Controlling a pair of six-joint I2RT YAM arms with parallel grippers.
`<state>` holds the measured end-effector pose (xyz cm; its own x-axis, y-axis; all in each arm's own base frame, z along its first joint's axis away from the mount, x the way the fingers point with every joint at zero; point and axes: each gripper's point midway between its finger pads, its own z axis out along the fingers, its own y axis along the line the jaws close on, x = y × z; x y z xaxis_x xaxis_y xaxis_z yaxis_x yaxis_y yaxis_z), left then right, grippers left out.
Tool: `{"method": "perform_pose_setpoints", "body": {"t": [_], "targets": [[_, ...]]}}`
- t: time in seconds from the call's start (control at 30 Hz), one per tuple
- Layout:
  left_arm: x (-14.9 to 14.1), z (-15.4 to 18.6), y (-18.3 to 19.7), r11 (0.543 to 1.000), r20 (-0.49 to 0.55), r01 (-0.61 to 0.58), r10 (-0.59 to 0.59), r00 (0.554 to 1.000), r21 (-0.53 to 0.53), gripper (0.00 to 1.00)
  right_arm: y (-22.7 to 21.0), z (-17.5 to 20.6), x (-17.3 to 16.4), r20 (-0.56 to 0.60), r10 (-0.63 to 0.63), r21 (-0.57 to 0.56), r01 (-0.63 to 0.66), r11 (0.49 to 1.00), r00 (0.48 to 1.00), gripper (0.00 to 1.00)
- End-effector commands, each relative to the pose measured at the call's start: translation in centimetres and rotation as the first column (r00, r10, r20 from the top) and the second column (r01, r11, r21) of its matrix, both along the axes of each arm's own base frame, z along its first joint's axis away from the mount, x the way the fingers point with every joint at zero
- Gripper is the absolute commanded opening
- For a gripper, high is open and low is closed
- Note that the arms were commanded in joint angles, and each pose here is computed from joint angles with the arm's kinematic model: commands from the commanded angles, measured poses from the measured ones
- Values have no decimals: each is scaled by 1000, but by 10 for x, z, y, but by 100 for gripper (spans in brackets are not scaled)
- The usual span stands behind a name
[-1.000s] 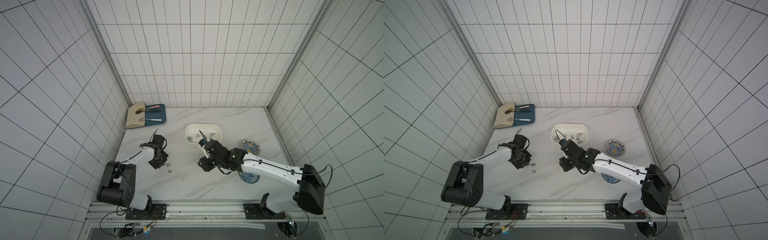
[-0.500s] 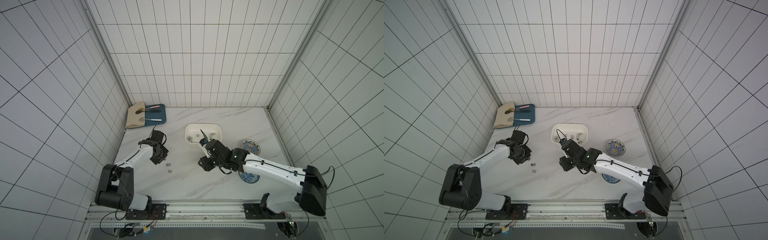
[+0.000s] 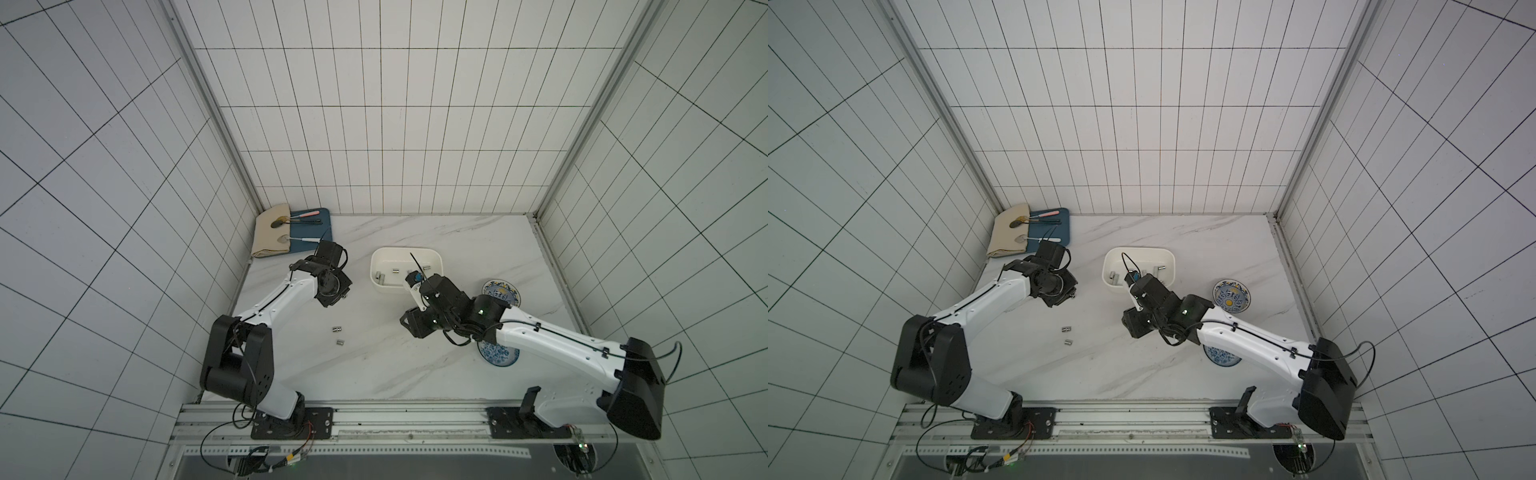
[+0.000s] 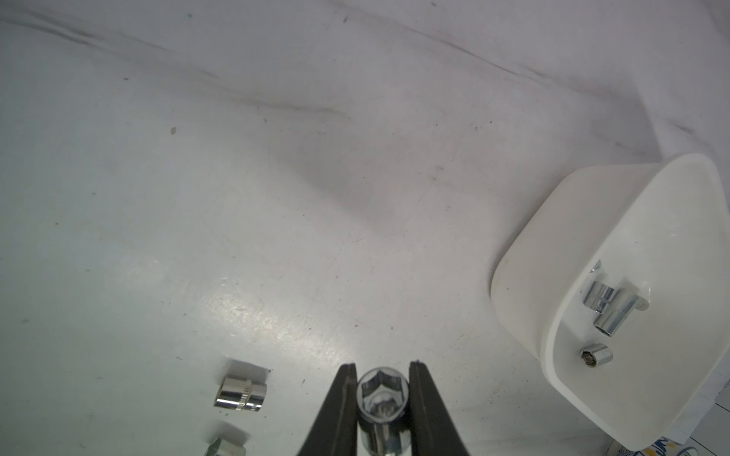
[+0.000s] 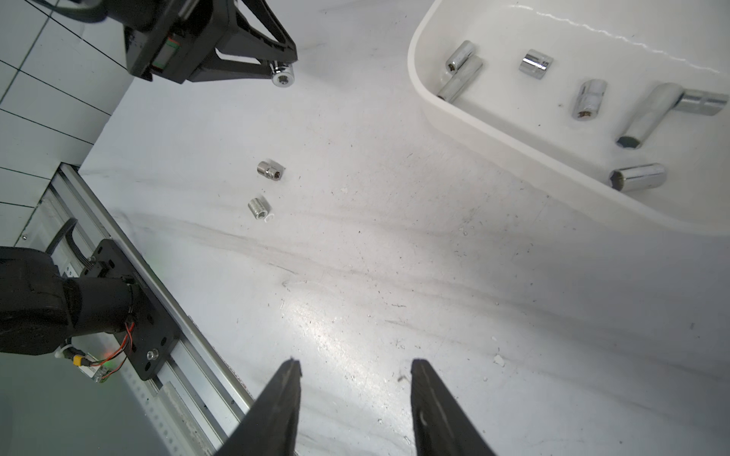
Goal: Put the socket on the desktop into the storage box
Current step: Place the socket head in the storage box.
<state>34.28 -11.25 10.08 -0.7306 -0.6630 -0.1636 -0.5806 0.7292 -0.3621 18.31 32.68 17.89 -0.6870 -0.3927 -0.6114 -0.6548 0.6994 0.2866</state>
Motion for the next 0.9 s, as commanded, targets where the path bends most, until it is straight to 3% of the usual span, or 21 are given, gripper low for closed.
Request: {"method": "perform_pose_setpoints", "body": {"t": [0.0,0.3,0.63,0.87], "targets": [[15,12,-14,1000,26,17,-16,1000,-4,17,-17,-4,2,-3,-27,-15,27,1000,1000,49],[60,22,-66,994,51,107,-107,993,-12,18,-35,-8,14,-11,-91,-34,91,995,996,48],[104,6,-119,980,42,198,-196,980,-38,17,-52,-10,19,-17,-126,-28,126,992,992,49],[119,-12,-152,963,22,263,-262,965,-63,19,-61,-14,20,-29,-142,-29,141,990,989,49]]}}
